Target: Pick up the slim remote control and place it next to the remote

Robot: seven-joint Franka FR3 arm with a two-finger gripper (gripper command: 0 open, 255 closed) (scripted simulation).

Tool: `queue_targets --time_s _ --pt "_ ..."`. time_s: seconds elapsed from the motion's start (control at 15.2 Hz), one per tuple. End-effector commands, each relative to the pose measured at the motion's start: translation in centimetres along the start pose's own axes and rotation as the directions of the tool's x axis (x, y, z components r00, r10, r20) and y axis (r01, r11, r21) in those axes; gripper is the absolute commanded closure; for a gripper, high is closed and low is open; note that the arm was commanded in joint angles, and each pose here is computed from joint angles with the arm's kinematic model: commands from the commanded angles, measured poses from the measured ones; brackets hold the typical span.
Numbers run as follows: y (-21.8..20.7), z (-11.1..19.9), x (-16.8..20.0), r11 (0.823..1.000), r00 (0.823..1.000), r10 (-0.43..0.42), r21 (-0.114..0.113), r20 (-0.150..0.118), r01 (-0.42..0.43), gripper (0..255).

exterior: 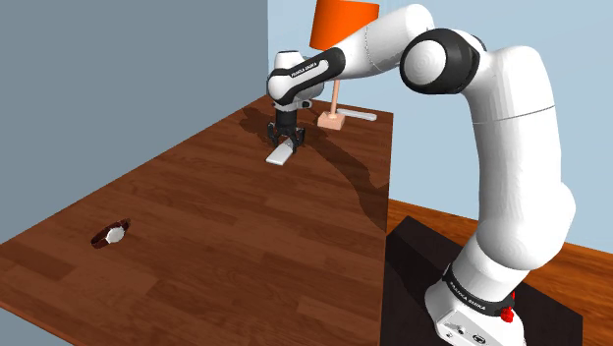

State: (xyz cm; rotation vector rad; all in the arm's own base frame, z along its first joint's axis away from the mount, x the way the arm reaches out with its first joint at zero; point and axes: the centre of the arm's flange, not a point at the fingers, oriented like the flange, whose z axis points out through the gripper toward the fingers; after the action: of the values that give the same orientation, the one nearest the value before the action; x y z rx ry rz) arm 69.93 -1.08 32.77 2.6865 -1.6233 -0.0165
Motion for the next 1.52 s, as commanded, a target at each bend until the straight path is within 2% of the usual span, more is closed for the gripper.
queue_targets --time_s 0.0,0.46,1.45 --pt "0.0 0.0 0.0 1.0 1.0 0.0 0.0 0.0 0.0 255" --pt "0.0 0.0 0.0 1.0 1.0 0.0 0.0 0.0 0.0 255" --pt "0.1 -7.9 -0.1 1.0 1.0 0.0 0.0 0.0 0.0 255"
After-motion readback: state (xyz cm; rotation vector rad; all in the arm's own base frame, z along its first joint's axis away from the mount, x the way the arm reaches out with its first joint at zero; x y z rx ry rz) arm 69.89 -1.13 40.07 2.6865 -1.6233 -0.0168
